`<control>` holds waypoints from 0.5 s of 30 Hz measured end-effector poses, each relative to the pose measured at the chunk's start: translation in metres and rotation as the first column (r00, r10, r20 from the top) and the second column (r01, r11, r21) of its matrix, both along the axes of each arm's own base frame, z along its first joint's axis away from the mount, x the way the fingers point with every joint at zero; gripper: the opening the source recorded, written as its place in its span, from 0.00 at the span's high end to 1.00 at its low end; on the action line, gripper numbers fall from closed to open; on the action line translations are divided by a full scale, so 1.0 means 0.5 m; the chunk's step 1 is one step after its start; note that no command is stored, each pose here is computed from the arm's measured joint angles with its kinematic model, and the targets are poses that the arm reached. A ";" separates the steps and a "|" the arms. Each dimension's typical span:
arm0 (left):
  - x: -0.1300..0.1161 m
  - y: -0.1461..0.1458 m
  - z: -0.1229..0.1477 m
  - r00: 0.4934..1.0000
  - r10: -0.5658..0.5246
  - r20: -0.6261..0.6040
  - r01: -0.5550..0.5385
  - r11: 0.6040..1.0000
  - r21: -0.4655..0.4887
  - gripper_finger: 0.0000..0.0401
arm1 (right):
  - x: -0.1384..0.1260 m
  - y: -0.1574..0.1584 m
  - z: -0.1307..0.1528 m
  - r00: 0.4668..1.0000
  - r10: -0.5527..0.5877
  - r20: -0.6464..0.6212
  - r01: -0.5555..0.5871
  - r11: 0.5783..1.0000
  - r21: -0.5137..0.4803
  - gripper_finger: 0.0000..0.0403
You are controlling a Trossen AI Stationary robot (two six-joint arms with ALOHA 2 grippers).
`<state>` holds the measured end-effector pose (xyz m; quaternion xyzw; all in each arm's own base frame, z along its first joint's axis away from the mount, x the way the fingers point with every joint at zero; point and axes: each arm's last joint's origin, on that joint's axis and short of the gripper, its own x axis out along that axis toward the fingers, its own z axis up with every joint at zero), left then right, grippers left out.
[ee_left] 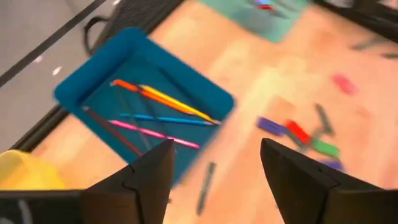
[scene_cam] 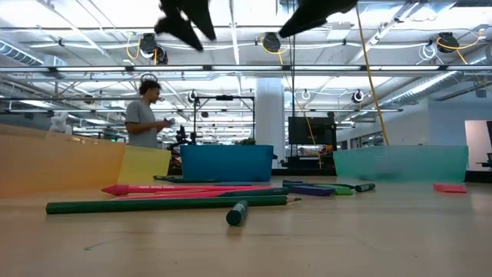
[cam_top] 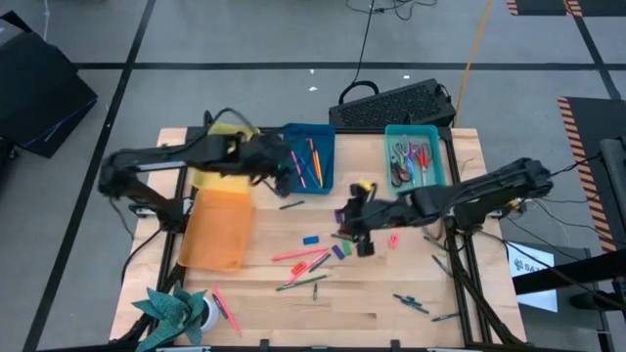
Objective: Sort crayons/erasers/pens/pencils in bins
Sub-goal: Put the green pencil into the blue bin
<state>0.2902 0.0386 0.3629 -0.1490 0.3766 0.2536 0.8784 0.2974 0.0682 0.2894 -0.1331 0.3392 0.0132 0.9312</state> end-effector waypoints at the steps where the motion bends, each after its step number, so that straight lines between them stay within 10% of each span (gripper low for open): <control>1: -0.009 -0.021 0.009 0.999 -0.031 0.010 0.031 1.000 0.003 0.42 | 0.011 0.012 -0.009 1.000 0.011 -0.015 -0.011 1.000 -0.002 0.50; 15: -0.092 -0.263 0.048 0.933 -0.353 0.071 0.346 0.933 0.096 0.52 | 0.127 0.211 -0.187 0.983 0.113 -0.143 -0.089 0.983 0.162 0.50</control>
